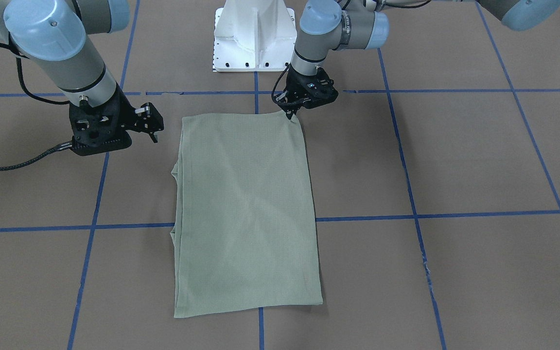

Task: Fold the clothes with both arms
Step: 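Lower the right gripper toward the side edge while the left gripper holds the corner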

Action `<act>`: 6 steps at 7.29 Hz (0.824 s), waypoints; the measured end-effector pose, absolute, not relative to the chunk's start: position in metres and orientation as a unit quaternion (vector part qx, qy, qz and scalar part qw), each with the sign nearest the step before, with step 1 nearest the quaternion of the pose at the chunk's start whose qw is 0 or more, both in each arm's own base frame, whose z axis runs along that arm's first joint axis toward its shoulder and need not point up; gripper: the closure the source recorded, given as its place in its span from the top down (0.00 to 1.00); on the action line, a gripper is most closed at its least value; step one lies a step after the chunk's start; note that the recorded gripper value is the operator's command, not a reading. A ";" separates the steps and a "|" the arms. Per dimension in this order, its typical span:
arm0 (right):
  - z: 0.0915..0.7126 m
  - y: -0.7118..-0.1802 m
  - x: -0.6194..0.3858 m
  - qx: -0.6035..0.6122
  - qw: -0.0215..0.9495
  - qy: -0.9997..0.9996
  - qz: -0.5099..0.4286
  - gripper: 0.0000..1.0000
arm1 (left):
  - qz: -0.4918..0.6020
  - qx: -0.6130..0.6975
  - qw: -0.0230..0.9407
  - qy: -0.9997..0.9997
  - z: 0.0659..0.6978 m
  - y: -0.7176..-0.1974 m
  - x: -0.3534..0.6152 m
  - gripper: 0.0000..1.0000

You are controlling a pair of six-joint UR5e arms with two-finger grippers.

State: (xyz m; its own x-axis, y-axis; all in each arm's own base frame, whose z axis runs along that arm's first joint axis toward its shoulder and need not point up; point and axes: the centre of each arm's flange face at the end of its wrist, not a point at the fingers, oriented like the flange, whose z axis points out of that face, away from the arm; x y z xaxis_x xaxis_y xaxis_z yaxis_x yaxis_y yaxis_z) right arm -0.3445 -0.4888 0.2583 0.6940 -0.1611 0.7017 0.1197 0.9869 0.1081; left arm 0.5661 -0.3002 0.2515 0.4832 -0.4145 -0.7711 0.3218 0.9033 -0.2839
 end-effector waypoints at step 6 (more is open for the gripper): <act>0.240 -0.352 -0.455 -0.027 0.921 -0.383 0.061 1.00 | -0.196 -0.050 0.857 0.473 0.218 -0.282 0.542 0.00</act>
